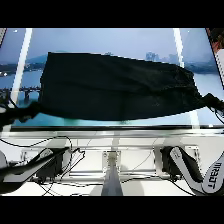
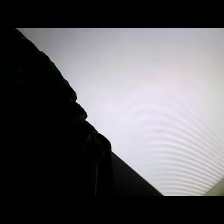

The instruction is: Fold the clothes and pants, and hang the long-sleeved shirts on hangers.

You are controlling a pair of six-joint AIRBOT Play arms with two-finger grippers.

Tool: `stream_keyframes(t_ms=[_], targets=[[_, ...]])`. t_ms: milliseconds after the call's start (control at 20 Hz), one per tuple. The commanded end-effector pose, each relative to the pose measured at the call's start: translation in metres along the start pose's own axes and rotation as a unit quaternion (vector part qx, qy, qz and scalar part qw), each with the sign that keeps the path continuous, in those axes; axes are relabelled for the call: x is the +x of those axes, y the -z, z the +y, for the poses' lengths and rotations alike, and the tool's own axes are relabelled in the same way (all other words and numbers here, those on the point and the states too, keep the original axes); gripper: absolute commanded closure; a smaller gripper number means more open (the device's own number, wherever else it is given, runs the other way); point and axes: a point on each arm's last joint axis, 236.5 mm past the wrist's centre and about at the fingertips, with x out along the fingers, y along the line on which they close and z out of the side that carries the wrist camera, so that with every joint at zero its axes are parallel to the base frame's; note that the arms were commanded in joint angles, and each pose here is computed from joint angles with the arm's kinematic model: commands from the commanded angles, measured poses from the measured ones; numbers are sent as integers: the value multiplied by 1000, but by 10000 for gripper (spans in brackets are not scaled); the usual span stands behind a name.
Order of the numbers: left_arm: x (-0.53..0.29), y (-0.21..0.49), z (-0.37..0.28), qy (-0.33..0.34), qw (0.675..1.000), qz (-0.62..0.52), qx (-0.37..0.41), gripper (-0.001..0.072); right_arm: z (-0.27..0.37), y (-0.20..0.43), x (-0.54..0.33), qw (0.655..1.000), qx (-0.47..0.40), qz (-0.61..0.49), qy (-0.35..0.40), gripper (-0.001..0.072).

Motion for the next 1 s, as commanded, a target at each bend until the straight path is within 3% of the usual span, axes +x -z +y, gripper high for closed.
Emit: stream_keyframes(t_ms=[0, 200, 400, 750, 950], targets=[[-42, -43, -35, 26, 998, -34, 45, 685, 0, -6, -32, 999, -30, 32, 7, 650], [-108, -105, -70, 34, 988, -129, 77, 688, -1, -10, -67, 993, -81, 83, 14, 651], [-123, -132, -102, 40, 980, -161, 112, 691, -5, -1, -84, 986, -108, 125, 20, 652], [-17, -169, -141, 38, 987, -106, 113, 691, 27, 19, -15, 967, -151, 203, -13, 652], [21, -218, -183, 61, 987, -110, 98, 691, 74, -18, 44, 966, -172, 192, -32, 651]])
